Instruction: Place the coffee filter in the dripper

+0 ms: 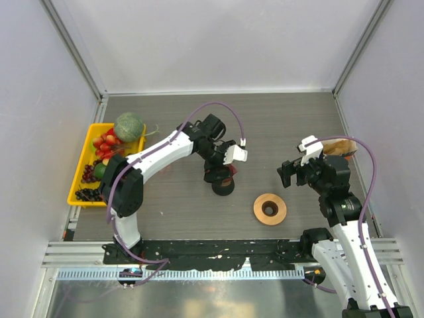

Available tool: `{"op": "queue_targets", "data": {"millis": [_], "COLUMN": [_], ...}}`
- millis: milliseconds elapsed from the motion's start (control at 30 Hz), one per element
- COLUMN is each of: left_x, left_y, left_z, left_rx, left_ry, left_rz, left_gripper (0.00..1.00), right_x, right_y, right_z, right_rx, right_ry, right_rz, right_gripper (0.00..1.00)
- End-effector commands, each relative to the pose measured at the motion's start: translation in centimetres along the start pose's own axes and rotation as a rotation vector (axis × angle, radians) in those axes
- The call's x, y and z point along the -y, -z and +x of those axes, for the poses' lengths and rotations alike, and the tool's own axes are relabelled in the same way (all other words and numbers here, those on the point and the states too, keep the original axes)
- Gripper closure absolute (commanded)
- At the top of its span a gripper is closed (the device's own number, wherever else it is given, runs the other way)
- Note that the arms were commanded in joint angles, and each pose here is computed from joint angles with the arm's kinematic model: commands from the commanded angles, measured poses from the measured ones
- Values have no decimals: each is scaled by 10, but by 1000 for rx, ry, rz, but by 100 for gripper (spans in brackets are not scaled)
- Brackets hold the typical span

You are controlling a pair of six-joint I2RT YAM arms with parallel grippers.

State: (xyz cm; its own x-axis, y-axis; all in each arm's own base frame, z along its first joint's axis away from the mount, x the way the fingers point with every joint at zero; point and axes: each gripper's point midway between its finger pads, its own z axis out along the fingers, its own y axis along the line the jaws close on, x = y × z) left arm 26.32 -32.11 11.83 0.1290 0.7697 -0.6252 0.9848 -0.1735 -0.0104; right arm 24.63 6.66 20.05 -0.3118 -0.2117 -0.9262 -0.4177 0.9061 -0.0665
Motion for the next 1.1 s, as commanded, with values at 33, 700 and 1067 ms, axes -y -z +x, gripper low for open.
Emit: {"op": "queue_targets", "data": {"millis": [33,700,1067], "left_x": [-5,97,120], "left_y": [21,155,151], "left_z": [-25,-31,-34], "left_rx": [37,353,415], "left_ry": [-24,198,231], "left_rz": [-30,-321,-241], "left_gripper": [1,1,1], "right_x": [0,-26,-55], "right_y": [2,-2,-2], "right_z": [-13,18,83], "right_rx": [30,-274,-606], "right_ry": [19,194,167], "right_rz": [-7,-322,-742], "right_gripper": [5,5,5]}}
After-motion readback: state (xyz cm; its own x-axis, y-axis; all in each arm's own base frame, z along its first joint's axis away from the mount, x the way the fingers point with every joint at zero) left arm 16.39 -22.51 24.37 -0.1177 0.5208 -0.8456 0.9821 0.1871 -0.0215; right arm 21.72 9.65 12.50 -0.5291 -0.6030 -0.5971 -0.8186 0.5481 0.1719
